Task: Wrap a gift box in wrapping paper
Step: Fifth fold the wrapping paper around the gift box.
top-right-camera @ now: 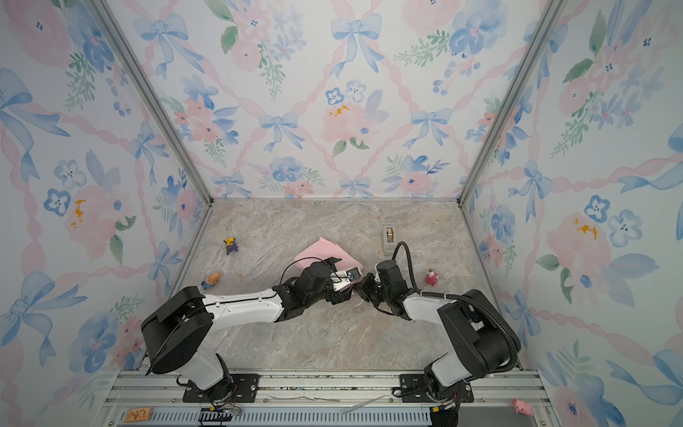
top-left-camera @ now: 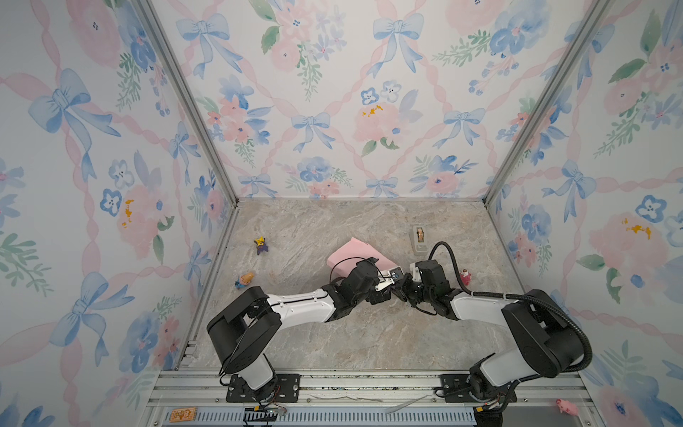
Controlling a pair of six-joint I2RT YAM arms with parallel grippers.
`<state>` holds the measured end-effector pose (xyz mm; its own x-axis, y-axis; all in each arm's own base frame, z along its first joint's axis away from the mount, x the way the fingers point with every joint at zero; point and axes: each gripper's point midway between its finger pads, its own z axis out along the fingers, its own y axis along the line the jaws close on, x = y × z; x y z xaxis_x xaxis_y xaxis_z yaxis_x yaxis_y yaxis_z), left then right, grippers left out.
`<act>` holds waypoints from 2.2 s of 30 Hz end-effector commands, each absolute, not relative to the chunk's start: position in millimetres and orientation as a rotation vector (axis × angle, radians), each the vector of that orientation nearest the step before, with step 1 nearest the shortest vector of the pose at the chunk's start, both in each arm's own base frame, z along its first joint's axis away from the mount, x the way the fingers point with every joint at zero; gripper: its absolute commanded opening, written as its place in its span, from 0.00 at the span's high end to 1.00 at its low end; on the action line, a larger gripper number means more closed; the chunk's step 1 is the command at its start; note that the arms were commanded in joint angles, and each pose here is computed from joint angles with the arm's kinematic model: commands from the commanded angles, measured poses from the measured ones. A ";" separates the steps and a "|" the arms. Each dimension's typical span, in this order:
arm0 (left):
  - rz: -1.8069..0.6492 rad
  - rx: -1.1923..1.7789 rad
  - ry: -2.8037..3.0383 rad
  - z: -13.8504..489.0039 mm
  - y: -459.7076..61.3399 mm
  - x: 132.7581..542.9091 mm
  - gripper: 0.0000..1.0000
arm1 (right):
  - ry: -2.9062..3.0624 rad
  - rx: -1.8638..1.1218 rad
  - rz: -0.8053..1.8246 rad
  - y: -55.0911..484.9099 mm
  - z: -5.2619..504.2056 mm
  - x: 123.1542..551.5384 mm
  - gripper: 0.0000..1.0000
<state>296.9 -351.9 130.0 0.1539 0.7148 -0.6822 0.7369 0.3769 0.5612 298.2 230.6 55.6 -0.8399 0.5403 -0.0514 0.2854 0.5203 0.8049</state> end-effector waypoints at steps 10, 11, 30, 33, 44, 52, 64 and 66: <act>0.008 1.507 1.423 107.6 -354.6 278.1 0.02 | 2.439 0.714 1.286 232.4 70.8 304.6 0.93; 0.018 1.511 1.430 103.7 -354.6 277.8 0.02 | 2.434 0.715 1.298 233.5 72.4 304.9 0.93; 0.157 1.424 1.560 66.8 -339.9 290.2 0.03 | 2.417 0.750 1.359 236.6 70.8 305.9 0.94; 0.177 1.395 1.580 62.9 -336.9 293.2 0.05 | 2.412 0.753 1.368 237.1 71.1 306.1 0.93; 0.192 1.235 1.691 50.8 -326.4 301.9 0.17 | 2.415 0.754 1.376 238.2 69.2 304.2 0.92; 0.178 1.182 1.762 32.7 -318.3 297.7 0.26 | 2.400 0.750 1.399 239.9 70.5 306.2 0.88; 0.198 1.121 1.838 12.1 -303.6 295.8 0.32 | 2.376 0.710 1.314 213.7 85.4 298.0 0.58; 0.197 1.109 1.847 10.5 -301.9 295.5 0.34 | 2.404 0.709 1.248 201.8 82.9 294.1 0.57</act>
